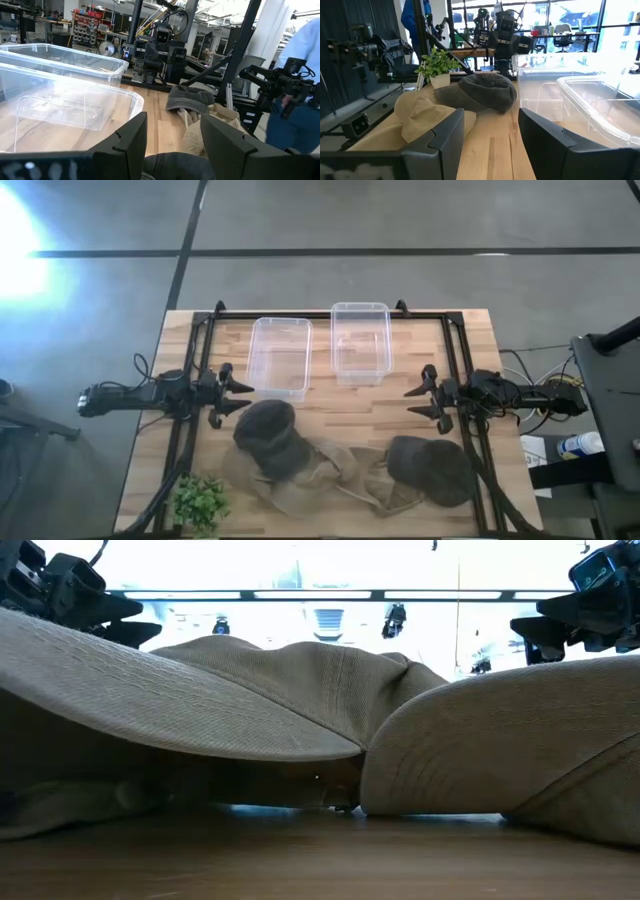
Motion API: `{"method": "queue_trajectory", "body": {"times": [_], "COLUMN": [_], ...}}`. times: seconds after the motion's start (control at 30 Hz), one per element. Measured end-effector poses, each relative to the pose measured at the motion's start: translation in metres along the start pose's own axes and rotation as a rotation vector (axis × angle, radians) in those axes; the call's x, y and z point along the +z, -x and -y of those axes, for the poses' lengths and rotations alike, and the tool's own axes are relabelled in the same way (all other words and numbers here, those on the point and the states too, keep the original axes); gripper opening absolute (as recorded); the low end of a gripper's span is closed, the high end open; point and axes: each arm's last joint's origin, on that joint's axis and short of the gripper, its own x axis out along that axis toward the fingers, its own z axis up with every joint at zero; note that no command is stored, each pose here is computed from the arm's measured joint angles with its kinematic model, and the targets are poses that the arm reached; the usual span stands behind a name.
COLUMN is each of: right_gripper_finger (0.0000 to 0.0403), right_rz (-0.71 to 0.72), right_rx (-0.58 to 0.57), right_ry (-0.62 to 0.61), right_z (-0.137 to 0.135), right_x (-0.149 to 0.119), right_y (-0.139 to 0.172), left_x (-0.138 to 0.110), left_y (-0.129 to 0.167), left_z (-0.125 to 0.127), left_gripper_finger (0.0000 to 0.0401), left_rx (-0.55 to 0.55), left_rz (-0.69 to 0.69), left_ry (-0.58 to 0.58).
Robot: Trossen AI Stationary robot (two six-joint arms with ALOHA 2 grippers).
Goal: Pick & Place hat
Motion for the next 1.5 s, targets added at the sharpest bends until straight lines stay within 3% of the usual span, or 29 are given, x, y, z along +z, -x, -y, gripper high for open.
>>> {"method": "queue_trajectory", "body": {"times": [0.1, 0.3, 0.5, 0.87, 1.1, 1.3, 1.43, 1.5], "right_gripper_finger": [0.0183, 0.0183, 0.0183, 0.0183, 0.0183, 0.0183, 0.0183, 0.0183], "right_rz": [0.003, 0.004, 0.006, 0.026, 0.050, -0.077, -0.221, -0.297], "right_rx": [-0.016, -0.011, -0.036, -0.022, -0.177, -0.293, -0.319, -0.313], "right_ry": [-0.033, -0.562, -0.922, -1.160, -1.292, -1.278, -1.316, -1.354], "right_z": [0.000, 0.000, 0.001, 0.000, 0.001, -0.002, -0.005, -0.010], "right_x": [0.000, 0.000, -0.001, 0.002, 0.011, 0.039, 0.042, 0.040], "right_y": [0.000, 0.000, -0.001, -0.006, -0.024, -0.070, -0.111, -0.132], "left_x": [0.000, 0.000, 0.000, 0.000, 0.000, 0.000, 0.000, 0.002], "left_y": [0.000, 0.000, 0.000, 0.000, 0.000, 0.000, 0.000, 0.000], "left_z": [0.000, 0.000, 0.000, 0.000, 0.000, 0.000, 0.000, 0.001], "left_gripper_finger": [0.0179, 0.0179, 0.0179, 0.0179, 0.0179, 0.0179, 0.0179, 0.0179], "left_rx": [0.000, 0.000, 0.000, 0.000, -0.001, -0.001, -0.001, -0.007], "left_rz": [0.000, 0.000, 0.000, 0.000, 0.001, 0.001, 0.004, 0.023], "left_ry": [0.000, 0.000, 0.000, 0.000, 0.000, 0.000, 0.003, 0.060]}}
